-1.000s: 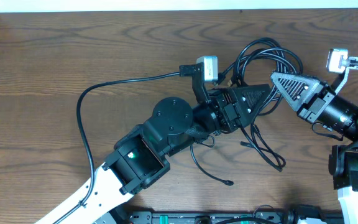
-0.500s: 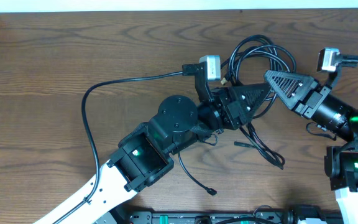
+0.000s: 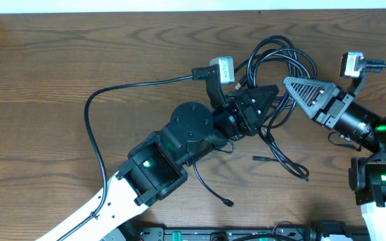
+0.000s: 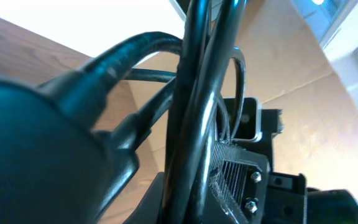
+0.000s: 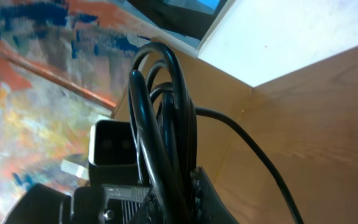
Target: Untangle cables
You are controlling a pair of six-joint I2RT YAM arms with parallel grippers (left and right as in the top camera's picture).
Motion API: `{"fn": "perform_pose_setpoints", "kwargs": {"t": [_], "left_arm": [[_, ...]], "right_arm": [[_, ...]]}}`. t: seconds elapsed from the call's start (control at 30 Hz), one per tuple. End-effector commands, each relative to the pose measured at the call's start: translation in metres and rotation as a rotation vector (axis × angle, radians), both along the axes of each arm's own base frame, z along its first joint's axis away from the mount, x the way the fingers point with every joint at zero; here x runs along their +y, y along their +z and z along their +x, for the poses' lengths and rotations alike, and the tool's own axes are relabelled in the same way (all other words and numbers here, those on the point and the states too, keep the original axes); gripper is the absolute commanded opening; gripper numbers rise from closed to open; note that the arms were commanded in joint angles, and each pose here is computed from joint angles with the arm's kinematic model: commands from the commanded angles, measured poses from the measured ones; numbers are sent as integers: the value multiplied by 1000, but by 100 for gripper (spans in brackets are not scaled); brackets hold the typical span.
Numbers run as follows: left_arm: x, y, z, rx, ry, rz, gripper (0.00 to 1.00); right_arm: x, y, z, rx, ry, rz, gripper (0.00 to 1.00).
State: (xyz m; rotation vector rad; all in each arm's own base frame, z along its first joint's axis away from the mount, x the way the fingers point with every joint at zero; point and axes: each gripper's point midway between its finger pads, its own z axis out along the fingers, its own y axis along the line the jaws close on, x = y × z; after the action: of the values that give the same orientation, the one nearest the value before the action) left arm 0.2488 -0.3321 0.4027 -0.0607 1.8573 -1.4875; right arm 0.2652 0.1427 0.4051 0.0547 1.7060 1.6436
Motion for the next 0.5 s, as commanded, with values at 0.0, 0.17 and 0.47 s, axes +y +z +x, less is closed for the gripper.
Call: {"fn": "perform_pose_setpoints", "kwargs": {"t": [0.0, 0.17, 0.47], "left_arm": [[7, 16, -1, -141, 11, 54, 7], [22, 13, -4, -318, 14, 221, 7], [69, -16, -7, -376, 92, 519, 8]], "right_arm": [[9, 3, -13, -148, 56, -90, 1], [17, -3, -30, -380, 142, -229, 44], [18, -35, -30, -436, 164, -349, 78]]}}
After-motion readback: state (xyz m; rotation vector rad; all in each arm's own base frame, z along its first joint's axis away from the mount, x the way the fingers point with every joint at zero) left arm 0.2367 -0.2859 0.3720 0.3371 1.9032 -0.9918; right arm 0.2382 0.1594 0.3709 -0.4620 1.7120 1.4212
